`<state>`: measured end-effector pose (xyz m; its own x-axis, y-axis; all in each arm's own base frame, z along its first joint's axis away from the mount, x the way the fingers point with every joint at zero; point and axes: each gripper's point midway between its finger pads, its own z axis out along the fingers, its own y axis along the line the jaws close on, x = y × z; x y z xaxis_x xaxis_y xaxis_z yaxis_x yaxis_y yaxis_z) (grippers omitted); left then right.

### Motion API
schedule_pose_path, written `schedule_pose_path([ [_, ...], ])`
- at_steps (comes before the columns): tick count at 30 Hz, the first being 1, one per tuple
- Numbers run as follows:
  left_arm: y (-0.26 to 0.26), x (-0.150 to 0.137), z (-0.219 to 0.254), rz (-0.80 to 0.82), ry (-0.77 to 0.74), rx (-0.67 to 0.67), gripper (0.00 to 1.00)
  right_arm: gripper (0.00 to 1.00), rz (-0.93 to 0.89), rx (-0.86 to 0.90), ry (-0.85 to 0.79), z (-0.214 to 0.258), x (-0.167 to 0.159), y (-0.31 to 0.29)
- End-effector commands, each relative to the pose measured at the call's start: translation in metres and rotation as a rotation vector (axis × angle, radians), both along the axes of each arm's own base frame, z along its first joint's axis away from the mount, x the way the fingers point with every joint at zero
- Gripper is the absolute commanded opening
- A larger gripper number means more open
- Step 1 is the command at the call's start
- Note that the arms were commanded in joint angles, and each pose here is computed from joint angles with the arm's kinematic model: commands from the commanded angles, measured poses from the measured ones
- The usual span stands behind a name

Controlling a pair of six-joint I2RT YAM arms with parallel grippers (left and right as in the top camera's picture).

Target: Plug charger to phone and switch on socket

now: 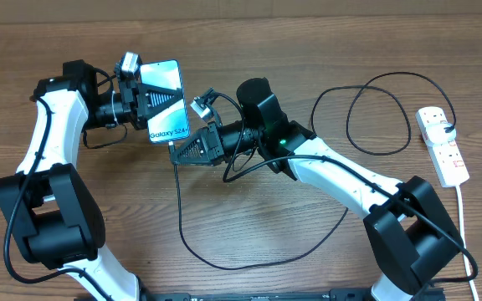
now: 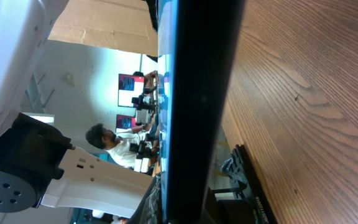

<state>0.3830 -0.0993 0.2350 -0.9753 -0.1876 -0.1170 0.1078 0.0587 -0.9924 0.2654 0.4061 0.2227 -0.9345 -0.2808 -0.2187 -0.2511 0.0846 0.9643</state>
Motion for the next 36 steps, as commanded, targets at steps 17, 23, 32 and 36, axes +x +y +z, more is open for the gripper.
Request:
schedule_pose_path([
  [17,-0.0051,-0.0032,0.019,-0.012,-0.033,-0.041,0.04,0.04,-0.001,0.006,0.017,0.0091,-0.0002,-0.0034],
  [23,-0.0051,-0.0032,0.019,-0.012,-0.032,-0.042,0.04,0.04,-0.016,0.005,0.014,0.0088,0.004,-0.005],
  [32,-0.0051,-0.0031,0.019,-0.012,-0.034,-0.041,0.04,0.04,-0.021,0.007,0.012,0.0096,0.0052,-0.0047],
  [36,-0.0054,-0.0029,0.0189,-0.012,-0.038,-0.04,0.04,0.04,-0.022,0.01,0.02,0.0112,0.0053,-0.0043],
])
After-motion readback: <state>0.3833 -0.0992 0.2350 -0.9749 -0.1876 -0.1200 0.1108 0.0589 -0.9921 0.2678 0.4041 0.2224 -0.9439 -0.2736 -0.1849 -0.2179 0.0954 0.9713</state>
